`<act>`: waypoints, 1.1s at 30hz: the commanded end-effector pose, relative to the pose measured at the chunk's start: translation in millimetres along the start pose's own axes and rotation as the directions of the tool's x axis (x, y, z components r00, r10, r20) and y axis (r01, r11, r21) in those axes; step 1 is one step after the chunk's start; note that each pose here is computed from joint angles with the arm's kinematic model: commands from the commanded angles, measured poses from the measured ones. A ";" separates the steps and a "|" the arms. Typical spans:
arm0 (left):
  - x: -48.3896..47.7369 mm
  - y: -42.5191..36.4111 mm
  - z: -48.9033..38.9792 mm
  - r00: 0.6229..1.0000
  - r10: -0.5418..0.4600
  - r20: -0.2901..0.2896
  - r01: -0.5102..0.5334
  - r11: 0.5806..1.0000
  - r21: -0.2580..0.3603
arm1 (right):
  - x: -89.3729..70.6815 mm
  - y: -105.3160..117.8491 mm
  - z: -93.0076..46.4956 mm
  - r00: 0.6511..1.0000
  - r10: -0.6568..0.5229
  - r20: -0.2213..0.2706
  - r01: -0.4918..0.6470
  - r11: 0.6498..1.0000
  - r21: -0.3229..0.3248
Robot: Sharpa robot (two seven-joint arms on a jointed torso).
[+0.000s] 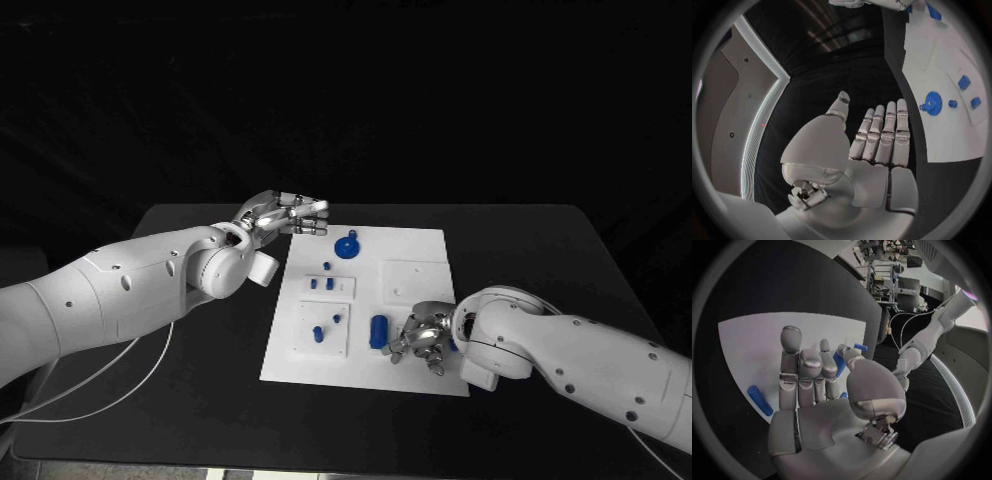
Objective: Assemble the parts on the task board
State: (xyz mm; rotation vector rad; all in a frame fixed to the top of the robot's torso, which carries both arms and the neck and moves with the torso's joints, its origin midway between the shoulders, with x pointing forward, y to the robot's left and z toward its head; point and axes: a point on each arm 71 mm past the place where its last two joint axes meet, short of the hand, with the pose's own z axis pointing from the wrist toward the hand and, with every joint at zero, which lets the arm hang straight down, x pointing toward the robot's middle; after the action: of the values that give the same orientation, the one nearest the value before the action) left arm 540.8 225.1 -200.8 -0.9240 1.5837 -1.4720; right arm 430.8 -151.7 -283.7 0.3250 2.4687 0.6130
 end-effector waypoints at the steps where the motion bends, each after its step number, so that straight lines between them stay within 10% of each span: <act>1: 2.7 -0.2 0.1 1.000 -0.013 -0.017 0.013 1.000 0.006 | 1.1 -0.4 0.3 1.000 -0.004 -0.014 0.004 1.000 -0.013; 17: 3.5 0.0 0.1 1.000 -0.014 -0.022 0.014 1.000 0.003 | 6.4 3.1 -1.1 0.997 -0.003 -0.081 -0.002 0.998 -0.062; 33: 3.6 -0.1 0.2 1.000 -0.015 -0.023 0.015 1.000 0.004 | 2.6 4.0 -0.9 1.000 0.021 0.000 -0.021 0.999 -0.027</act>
State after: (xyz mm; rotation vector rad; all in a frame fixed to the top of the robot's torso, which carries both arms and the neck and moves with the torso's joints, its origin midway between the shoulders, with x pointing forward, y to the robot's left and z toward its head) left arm 540.4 224.4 -201.0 -0.9241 1.5903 -1.4767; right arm 427.1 -146.1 -282.0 0.3178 2.4793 0.6868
